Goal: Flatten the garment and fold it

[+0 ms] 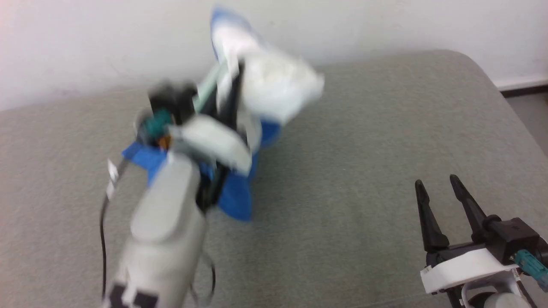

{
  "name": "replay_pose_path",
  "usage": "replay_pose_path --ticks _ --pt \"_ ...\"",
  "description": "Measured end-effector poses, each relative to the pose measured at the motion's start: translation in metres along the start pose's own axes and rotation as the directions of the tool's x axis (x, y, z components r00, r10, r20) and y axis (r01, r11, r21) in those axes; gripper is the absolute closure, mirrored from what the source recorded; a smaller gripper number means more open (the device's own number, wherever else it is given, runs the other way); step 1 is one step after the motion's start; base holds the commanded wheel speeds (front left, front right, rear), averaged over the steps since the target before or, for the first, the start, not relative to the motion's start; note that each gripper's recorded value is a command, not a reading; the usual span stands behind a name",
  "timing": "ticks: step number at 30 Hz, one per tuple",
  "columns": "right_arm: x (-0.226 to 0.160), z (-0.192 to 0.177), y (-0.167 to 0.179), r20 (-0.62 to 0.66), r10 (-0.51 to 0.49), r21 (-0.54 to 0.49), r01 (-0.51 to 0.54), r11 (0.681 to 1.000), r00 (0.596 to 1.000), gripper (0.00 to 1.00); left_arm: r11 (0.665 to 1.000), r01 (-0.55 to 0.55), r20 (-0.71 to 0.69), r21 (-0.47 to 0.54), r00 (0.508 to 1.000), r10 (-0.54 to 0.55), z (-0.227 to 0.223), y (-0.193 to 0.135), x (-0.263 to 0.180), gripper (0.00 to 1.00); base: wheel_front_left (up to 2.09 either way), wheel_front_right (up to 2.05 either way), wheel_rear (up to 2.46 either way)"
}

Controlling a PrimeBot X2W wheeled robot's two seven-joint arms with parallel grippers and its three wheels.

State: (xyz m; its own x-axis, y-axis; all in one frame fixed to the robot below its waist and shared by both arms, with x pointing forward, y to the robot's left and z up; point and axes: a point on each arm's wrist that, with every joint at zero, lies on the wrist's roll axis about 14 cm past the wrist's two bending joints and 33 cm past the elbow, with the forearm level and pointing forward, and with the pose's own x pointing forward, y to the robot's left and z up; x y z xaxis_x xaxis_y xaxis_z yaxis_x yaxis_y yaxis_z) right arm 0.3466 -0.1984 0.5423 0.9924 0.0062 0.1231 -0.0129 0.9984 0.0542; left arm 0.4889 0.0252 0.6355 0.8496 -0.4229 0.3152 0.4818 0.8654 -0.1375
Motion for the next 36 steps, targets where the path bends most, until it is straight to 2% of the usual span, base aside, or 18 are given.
replay_pose_path --ticks 3,6,10,11,12,17,19,24,29,36 --pt "-0.006 -0.003 -0.008 -0.013 -0.029 0.003 0.029 1.0 0.999 0.0 0.998 -0.014 -0.171 -0.054 0.985 0.004 -0.069 -0.009 -0.035 1.0 0.0 0.0 0.0" --pt "-0.01 -0.009 -0.013 -0.033 -0.045 0.002 0.045 0.999 0.998 0.0 0.996 -0.039 -0.331 -0.081 0.944 0.01 -0.127 -0.018 -0.078 1.0 0.0 0.0 0.0" --pt "-0.01 -0.014 -0.013 -0.05 -0.048 0.002 0.048 0.999 0.998 0.0 0.994 -0.039 -0.442 -0.099 0.897 -0.009 -0.164 -0.034 -0.121 1.0 0.0 0.0 0.0" --pt "-0.01 -0.015 -0.013 -0.052 -0.048 0.002 0.048 0.999 0.998 0.0 0.994 -0.033 -0.447 -0.102 0.894 -0.016 -0.166 -0.037 -0.126 0.88 0.0 0.0 0.0" --pt "-0.009 -0.015 -0.012 -0.053 -0.044 0.003 0.044 0.999 0.998 0.0 0.994 -0.027 -0.443 -0.104 0.896 -0.022 -0.164 -0.041 -0.128 0.0 0.0 0.0 0.0" --pt "-0.006 -0.016 -0.005 -0.057 -0.02 0.006 0.02 1.0 0.998 0.0 0.993 0.006 -0.344 -0.114 0.938 -0.045 -0.133 -0.054 -0.12 0.0 0.0 0.0 0.0" --pt "-0.006 -0.013 0.0 -0.048 -0.004 0.006 0.004 1.0 0.999 0.0 0.994 0.008 -0.238 -0.112 0.971 -0.034 -0.1 -0.056 -0.112 0.0 0.0 0.0 0.0" --pt "-0.008 -0.01 0.007 -0.043 0.018 0.006 -0.018 1.0 0.999 0.0 0.994 -0.064 -0.107 -0.086 0.993 0.054 -0.055 -0.042 -0.115 0.0 0.0 0.0 0.0" --pt "-0.008 -0.005 0.012 -0.031 0.035 0.007 -0.034 0.999 0.999 0.0 0.979 -0.199 -0.061 -0.051 0.979 0.196 -0.037 -0.004 -0.132 0.0 0.0 0.0 0.0" --pt "-0.006 -0.004 0.02 -0.03 0.06 0.009 -0.06 0.998 0.998 0.0 0.922 -0.385 -0.067 0.028 0.92 0.386 -0.034 0.055 -0.174 0.0 0.0 0.0 0.0"
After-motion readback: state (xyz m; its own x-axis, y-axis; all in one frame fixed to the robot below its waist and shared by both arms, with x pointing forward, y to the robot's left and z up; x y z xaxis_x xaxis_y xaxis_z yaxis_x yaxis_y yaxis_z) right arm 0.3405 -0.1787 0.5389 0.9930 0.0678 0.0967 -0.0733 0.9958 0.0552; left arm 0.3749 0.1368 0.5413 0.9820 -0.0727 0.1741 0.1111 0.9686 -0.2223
